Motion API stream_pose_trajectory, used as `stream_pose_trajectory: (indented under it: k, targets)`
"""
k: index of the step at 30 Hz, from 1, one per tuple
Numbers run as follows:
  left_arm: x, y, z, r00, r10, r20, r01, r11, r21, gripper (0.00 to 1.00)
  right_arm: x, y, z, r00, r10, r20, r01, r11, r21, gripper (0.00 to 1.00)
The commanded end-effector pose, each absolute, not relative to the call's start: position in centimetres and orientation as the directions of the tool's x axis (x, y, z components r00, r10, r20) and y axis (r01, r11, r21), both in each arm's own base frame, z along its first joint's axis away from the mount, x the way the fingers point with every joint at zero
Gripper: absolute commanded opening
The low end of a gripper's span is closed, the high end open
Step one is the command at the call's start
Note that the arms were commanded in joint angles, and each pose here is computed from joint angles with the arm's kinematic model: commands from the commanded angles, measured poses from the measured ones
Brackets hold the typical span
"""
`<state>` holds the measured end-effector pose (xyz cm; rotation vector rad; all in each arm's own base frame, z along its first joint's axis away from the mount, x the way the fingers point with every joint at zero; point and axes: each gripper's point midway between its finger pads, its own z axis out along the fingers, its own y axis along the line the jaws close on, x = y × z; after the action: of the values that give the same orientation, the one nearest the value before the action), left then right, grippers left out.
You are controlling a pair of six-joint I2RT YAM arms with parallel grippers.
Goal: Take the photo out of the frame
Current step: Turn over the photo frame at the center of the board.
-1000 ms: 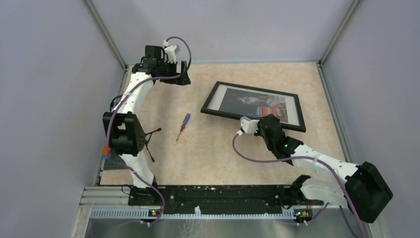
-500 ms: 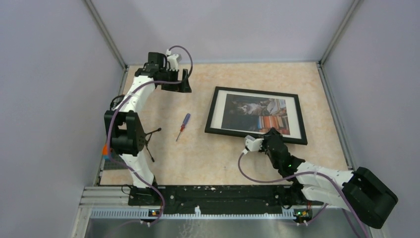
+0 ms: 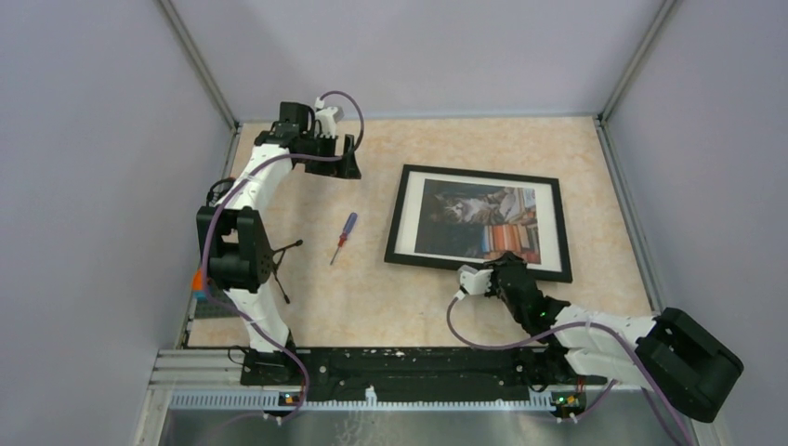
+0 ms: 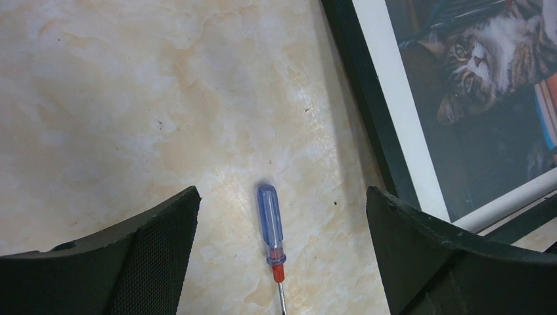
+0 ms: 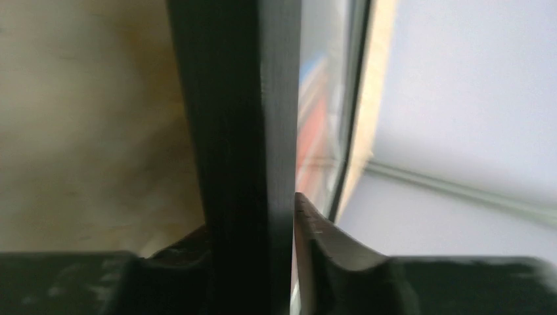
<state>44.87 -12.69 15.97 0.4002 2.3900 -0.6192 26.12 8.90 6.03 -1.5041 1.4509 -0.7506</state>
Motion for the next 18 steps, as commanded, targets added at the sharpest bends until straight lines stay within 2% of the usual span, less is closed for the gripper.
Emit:
stream_pose_trajectory:
  k: [1, 4, 5, 12, 18]
  targets:
    - [44.9, -12.8, 18.1, -0.709, 0.133, -0.692, 0.463, 0.829, -0.315, 0.99, 24.5, 12.1, 3.5, 0.202, -0.946, -0.255, -0.608, 0.083, -0.790, 0.42]
    - [44.9, -12.8, 18.1, -0.710, 0.134, -0.691, 0.463, 0.829, -0.315, 0.99, 23.5, 13.3, 3.1, 0.213, -0.933, -0.288, -0.686, 0.067, -0.725, 0.69]
    - [44.9, -12.8, 18.0, -0.713, 0.135, -0.688, 0.463, 0.827, -0.318, 0.99, 22.8, 13.7, 2.8, 0.221, -0.928, -0.301, -0.720, 0.053, -0.692, 0.71]
    - [44.0, -13.1, 17.6, -0.724, 0.164, -0.670, 0.491, 0.804, -0.334, 0.99, 17.2, 16.7, 3.1, 0.289, -0.852, -0.435, -0.901, -0.089, -0.425, 0.80]
    - [42.6, -14.0, 18.0, -0.709, 0.185, -0.680, 0.546, 0.754, -0.365, 0.99, 14.8, 18.7, 6.3, 0.306, -0.799, -0.517, -0.938, -0.159, -0.309, 0.81]
